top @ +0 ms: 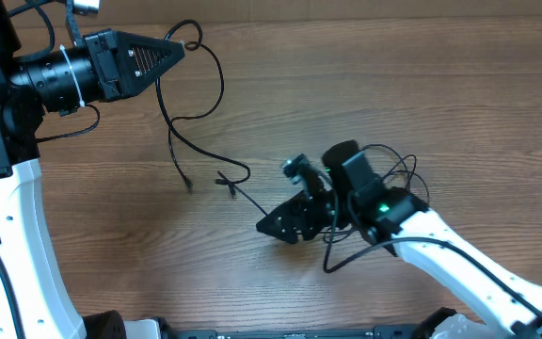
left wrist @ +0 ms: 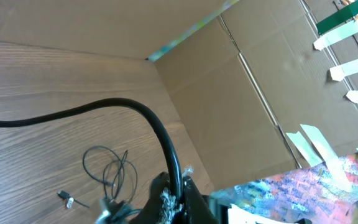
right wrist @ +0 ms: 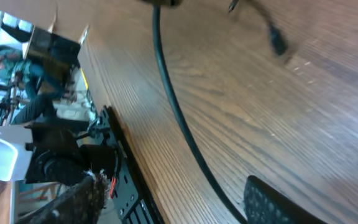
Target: Untangle cables
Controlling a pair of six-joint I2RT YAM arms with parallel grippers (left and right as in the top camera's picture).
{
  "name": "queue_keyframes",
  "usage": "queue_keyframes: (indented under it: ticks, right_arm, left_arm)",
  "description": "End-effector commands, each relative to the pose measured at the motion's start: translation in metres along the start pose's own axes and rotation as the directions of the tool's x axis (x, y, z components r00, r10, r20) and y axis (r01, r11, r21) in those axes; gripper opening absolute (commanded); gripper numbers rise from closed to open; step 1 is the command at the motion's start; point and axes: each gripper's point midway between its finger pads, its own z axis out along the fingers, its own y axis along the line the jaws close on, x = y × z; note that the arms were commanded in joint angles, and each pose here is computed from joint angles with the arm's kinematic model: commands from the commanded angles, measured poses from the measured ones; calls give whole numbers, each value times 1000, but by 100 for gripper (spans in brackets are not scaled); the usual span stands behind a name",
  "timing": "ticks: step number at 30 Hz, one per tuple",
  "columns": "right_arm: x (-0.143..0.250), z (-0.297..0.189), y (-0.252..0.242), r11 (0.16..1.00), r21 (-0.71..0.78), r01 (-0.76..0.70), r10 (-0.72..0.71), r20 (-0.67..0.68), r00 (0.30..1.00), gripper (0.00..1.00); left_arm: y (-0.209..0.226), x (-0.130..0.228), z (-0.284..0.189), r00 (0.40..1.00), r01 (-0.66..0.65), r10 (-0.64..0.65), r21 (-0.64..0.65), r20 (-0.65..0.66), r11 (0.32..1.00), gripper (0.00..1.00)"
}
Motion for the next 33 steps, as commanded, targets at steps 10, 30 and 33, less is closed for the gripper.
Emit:
queue_keyframes:
  ticks: [10, 30, 33]
  right_arm:
    - [30, 0, 80, 857, -475, 199, -265, -74, 961, 26]
    - [22, 8, 67, 903, -386, 188, -230, -66, 971, 40]
    - [16, 19, 24, 989, -130, 68, -80, -87, 993, 42]
  left_arm:
    - [-8, -2, -5, 997, -71, 71, -12, 19, 997, 4]
    - [16, -24, 35, 982, -127, 161, -289, 98, 949, 4]
    - [56, -22, 21, 983, -74, 149, -510, 109, 857, 4]
